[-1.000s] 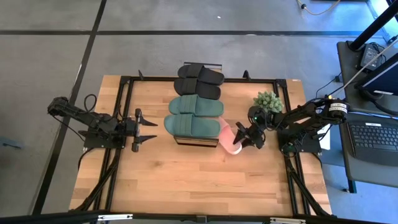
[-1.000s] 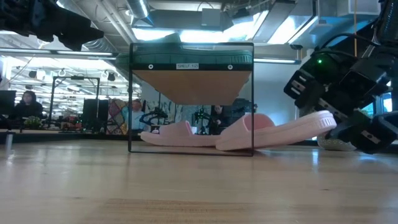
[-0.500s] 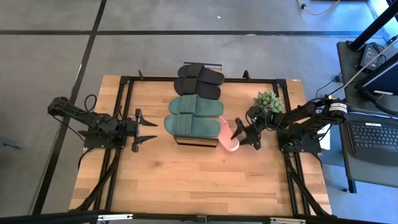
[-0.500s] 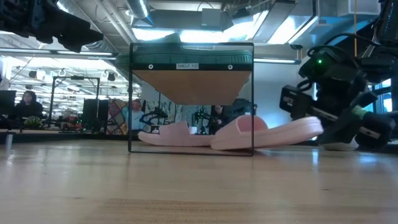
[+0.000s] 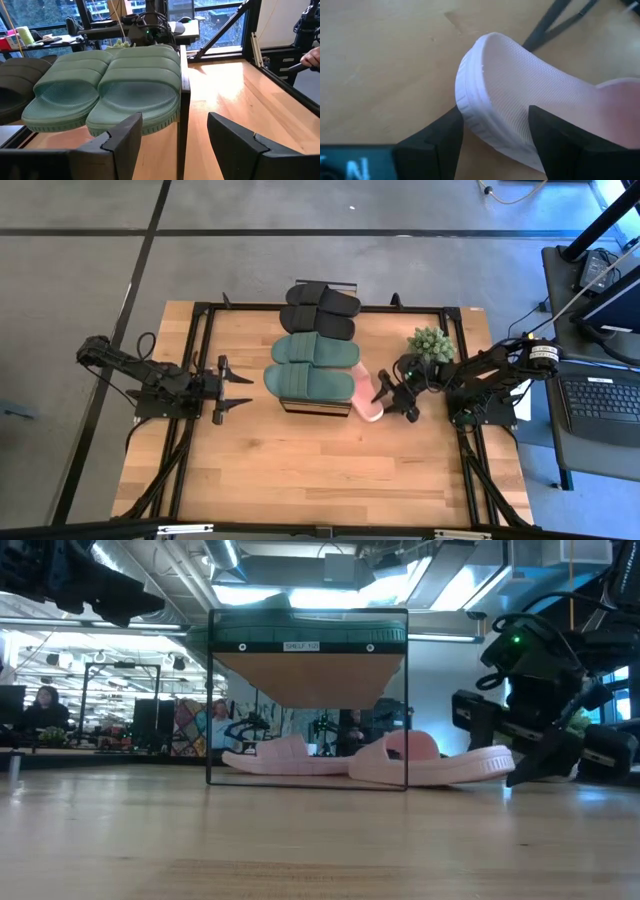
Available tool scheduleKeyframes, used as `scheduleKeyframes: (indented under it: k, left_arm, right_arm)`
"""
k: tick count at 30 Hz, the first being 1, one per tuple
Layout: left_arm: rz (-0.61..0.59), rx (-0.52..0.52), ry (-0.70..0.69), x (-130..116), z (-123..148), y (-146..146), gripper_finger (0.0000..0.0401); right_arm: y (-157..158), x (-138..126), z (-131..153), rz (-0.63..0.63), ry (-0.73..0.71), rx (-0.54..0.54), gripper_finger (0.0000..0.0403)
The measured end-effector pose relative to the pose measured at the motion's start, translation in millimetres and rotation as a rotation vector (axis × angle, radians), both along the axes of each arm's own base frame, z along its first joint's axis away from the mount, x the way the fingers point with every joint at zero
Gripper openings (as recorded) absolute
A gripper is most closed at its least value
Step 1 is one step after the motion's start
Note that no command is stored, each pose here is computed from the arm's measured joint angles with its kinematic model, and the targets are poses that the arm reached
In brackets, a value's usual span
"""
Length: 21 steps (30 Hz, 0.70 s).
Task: Pick and place slides into the shelf
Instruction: Put the pink slipper under the shelf
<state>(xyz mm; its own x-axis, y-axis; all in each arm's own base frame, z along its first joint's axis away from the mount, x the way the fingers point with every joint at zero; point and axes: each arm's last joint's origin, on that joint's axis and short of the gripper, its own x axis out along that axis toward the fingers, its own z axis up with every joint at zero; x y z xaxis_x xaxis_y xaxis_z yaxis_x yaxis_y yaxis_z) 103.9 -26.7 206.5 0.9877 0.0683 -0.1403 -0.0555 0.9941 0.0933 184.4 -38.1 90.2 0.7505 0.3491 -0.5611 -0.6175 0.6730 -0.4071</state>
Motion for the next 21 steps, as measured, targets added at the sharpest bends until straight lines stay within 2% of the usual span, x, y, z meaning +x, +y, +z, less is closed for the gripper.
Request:
scheduleKeyframes:
  k: [21]
  left_arm:
    - [0.000, 0.015, 0.040, -0.6, -4.0, 0.2, 0.0216]
  right_arm:
    - [3.2, 0.0, 1.2, 0.009, 0.003, -0.005, 0.0218]
